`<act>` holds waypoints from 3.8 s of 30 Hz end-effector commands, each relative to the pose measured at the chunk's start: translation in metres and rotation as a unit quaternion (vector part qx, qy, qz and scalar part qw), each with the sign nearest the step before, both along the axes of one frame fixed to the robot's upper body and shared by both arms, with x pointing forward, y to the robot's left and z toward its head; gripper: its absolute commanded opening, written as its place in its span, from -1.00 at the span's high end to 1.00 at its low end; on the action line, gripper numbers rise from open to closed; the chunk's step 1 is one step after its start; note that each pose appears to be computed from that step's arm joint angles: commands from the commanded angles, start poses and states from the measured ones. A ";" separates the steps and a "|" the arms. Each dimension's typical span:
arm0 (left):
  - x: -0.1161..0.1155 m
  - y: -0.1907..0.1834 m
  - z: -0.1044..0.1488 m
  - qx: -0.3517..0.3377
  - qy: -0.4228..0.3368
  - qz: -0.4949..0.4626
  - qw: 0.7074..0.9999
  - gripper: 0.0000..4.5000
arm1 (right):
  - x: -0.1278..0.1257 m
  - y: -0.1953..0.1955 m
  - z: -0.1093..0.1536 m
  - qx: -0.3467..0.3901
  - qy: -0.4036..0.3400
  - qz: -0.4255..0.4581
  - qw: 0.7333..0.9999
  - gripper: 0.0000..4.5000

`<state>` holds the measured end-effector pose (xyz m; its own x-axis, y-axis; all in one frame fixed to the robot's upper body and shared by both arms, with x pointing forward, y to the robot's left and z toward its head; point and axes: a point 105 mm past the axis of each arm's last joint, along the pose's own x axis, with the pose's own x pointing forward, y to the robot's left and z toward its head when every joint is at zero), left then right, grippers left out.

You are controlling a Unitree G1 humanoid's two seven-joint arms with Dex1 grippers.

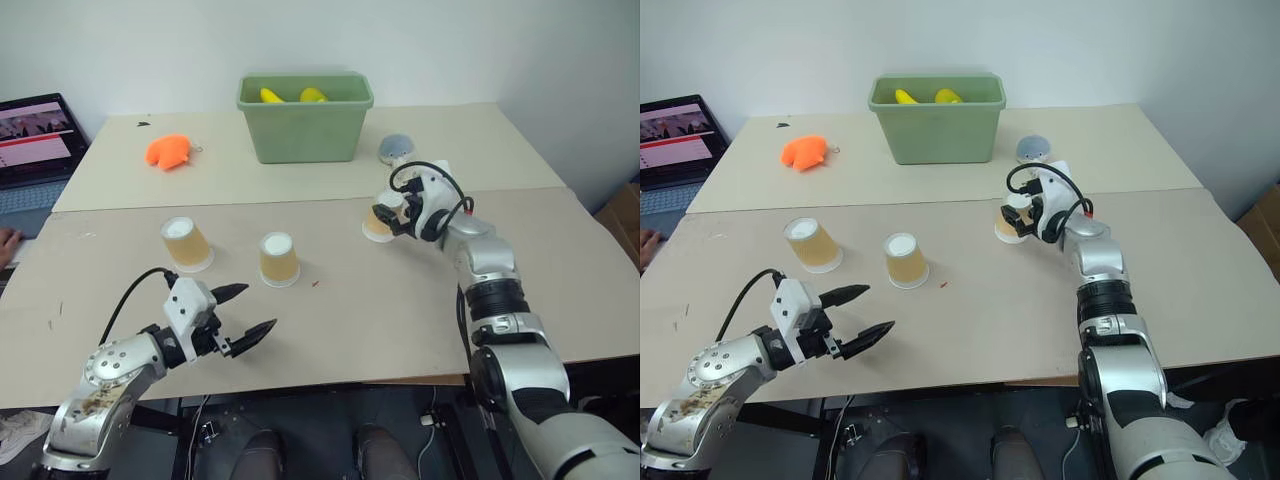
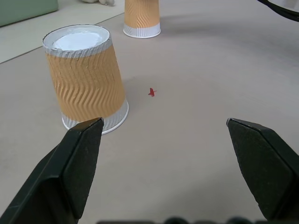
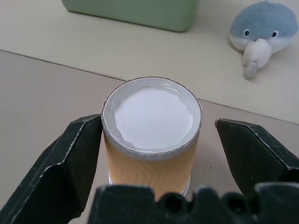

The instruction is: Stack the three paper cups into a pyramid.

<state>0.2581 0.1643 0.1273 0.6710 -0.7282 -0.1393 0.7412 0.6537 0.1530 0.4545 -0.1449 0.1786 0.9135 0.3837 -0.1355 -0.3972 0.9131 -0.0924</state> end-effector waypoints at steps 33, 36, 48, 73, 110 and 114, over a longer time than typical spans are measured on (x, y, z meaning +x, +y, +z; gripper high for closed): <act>-0.003 -0.003 0.015 0.000 -0.029 -0.004 1.000 -1.00 | -0.077 0.064 0.029 -0.046 0.000 0.283 0.958 -0.23; -0.003 -0.003 0.016 0.001 -0.031 -0.004 1.000 -1.00 | -0.077 0.068 0.015 -0.064 0.010 0.288 0.955 -0.23; 0.000 -0.001 0.019 0.001 -0.037 0.006 0.999 -1.00 | -0.072 0.089 0.000 -0.061 0.016 0.305 0.950 -0.23; 0.001 0.000 0.019 -0.001 -0.039 0.011 0.999 -1.00 | -0.079 0.122 0.003 -0.039 0.005 0.326 0.945 -0.97; 0.049 0.092 0.009 -0.078 -0.103 0.399 0.908 -1.00 | -0.107 0.058 0.089 0.069 -0.105 0.243 0.962 -0.97; 0.064 0.088 0.005 -0.078 -0.099 0.380 0.916 -1.00 | -0.109 0.049 0.089 0.062 -0.105 0.223 0.967 -0.97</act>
<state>0.3188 0.2523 0.1218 0.9980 -0.0213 0.0592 0.0176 0.9979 0.0620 0.3542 -0.0926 0.2518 0.6581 0.7507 0.0579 -0.7462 0.6606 -0.0831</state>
